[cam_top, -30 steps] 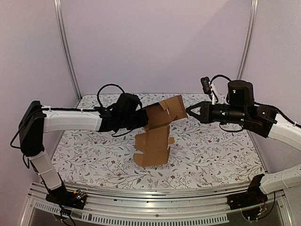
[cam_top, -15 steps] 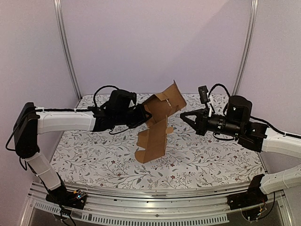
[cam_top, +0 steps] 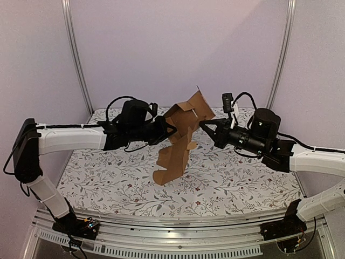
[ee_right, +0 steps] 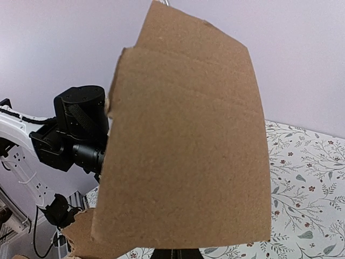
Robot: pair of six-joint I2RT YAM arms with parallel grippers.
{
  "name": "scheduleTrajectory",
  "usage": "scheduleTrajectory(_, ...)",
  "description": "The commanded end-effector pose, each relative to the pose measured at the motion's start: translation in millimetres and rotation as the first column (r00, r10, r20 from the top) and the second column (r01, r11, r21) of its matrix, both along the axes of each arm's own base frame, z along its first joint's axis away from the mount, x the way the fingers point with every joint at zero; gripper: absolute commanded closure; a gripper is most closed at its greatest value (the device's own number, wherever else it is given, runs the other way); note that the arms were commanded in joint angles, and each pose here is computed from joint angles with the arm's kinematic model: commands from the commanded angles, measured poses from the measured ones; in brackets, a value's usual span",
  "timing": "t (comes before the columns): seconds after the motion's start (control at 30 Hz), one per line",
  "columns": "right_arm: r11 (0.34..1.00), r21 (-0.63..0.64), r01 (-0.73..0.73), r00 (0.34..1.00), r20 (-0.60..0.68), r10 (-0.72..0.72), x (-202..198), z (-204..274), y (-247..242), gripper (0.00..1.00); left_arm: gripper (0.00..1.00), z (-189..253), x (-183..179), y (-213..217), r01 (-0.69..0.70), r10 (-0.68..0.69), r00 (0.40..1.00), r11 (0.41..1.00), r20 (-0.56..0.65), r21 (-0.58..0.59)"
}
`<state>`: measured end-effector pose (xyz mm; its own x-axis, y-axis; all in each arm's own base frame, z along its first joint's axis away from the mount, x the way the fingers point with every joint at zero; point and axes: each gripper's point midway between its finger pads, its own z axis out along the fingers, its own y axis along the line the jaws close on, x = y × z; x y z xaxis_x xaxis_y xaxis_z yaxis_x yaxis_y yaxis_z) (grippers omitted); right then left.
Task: Fold the paper box
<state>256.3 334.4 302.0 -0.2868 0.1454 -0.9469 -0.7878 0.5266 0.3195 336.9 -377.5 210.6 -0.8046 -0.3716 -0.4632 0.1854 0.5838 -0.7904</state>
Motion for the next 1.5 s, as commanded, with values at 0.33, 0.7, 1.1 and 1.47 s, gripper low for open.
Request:
scheduleTrajectory(0.33,0.999,0.034,0.034,0.999,0.026,-0.035,14,17,15,1.00,1.00,30,-10,-6,0.064,-0.062,0.996,0.998,0.068,-0.026)
scheduleTrajectory(0.7,0.999,-0.050,0.005,0.999,-0.031,-0.006,14,-12,29,1.00,1.00,45,-16,-16,0.105,-0.112,0.983,0.993,0.145,0.056)
scheduleTrajectory(1.1,0.997,-0.072,0.015,1.000,-0.023,-0.017,4,-5,14,0.95,1.00,43,-14,-12,0.091,-0.117,0.977,0.985,0.179,0.149)
scheduleTrajectory(1.47,0.984,-0.175,-0.034,0.999,-0.009,0.033,-27,9,-14,0.80,1.00,39,2,13,-0.017,-0.036,0.972,0.975,0.232,0.223)
